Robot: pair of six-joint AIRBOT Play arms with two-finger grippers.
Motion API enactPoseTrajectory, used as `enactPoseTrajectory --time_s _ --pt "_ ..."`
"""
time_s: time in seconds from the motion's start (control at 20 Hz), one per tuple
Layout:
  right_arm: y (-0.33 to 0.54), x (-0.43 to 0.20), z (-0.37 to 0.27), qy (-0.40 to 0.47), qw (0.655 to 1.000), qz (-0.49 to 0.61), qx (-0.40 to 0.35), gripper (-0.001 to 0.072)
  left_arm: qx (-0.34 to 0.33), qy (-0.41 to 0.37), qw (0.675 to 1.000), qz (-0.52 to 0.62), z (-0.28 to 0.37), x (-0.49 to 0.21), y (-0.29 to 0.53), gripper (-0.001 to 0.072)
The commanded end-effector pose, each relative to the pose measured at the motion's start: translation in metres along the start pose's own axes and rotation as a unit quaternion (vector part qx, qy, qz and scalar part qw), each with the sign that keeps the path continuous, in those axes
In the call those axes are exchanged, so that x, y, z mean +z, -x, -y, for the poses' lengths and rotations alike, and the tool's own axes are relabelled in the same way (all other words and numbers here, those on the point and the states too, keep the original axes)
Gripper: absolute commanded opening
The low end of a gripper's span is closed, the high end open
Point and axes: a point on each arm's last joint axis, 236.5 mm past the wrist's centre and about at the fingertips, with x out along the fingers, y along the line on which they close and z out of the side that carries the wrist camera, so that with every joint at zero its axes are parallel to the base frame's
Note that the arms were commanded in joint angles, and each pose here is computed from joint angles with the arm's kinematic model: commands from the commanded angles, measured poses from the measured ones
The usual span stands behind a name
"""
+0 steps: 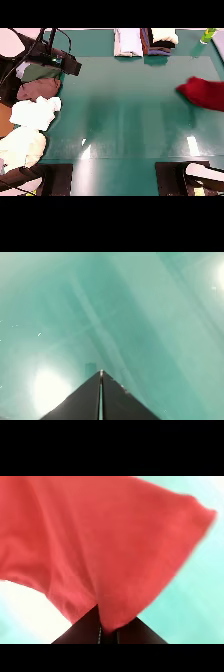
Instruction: Fold the shirts.
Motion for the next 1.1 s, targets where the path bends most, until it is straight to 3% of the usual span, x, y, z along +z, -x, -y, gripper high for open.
enactPoseTrajectory --time_s 0.0,0.55,0.6,0.65,0.7,0.9,1.05 --pt "-0.016 -0.038 0.08 -0.093 0.994 -0.045 -0.035 0.002 0.0 0.004 1.0 0.001 0.0 0.0 0.0 0.0022" --pt "-0.039 -0.131 0.091 -0.126 0.985 -0.112 -0.042 0.0038 0.0 0.002 1.0 0.002 0.0 0.001 0.0 0.0023" --pt "-0.038 -0.134 0.091 -0.123 0.984 -0.118 -0.042 0.0179 0.0 0.002 1.0 0.001 0.0 0.001 0.0 0.0023" --pt "-0.036 -0.136 0.092 -0.111 0.985 -0.125 -0.042 0.0419 0.0 0.002 1.0 0.002 0.0 0.001 0.0 0.0023" --pt "-0.032 -0.135 0.092 -0.103 0.986 -0.126 -0.041 0.0504 0.0 0.002 1.0 0.002 0.0 0.001 0.0 0.0023" --pt "0.007 -0.087 0.072 -0.087 0.994 -0.062 -0.017 0.0502 0.0 0.002 1.0 0.002 0.0 0.001 0.0 0.0023" --pt "0.046 -0.051 -0.016 -0.005 0.997 0.005 0.073 0.0502 0.0 0.002 1.0 0.002 0.0 0.001 0.0 0.0023"
